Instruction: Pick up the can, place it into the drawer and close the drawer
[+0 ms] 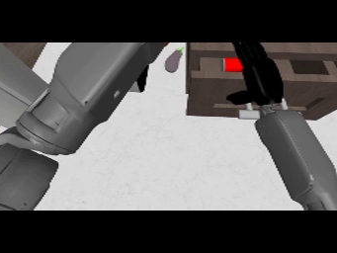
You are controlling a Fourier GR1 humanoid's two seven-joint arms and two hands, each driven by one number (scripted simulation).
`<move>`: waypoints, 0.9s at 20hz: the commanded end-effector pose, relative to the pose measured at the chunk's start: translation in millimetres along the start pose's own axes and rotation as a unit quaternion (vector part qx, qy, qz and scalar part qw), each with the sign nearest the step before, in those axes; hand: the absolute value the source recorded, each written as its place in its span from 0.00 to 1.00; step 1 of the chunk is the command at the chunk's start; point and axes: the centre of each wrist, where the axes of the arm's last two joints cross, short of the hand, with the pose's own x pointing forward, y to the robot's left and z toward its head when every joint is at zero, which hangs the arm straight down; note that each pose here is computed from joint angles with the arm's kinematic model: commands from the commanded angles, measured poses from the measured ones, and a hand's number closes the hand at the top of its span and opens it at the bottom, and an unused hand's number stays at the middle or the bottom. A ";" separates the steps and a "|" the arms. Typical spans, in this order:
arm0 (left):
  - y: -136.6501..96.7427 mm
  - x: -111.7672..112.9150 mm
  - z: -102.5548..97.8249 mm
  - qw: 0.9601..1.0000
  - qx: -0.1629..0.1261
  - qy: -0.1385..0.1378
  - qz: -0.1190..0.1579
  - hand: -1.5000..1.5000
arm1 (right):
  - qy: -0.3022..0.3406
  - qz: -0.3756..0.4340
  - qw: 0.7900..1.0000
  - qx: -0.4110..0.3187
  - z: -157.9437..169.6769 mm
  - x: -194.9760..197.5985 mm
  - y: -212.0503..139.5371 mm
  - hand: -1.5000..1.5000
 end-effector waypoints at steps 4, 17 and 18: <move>26.1 -9.1 -4.1 1.000 0.001 0.004 -0.007 0.00 | 0.013 0.017 0.998 -0.064 -28.7 0.7 12.6 0.00; 64.7 -2.1 -0.9 1.000 -0.018 0.011 -0.006 0.00 | 0.022 0.053 0.994 -0.092 -84.7 13.8 -13.1 0.00; 71.1 -9.0 -1.2 1.000 -0.018 0.009 -0.002 0.00 | 0.023 0.049 0.993 -0.102 -84.4 20.1 -8.4 0.00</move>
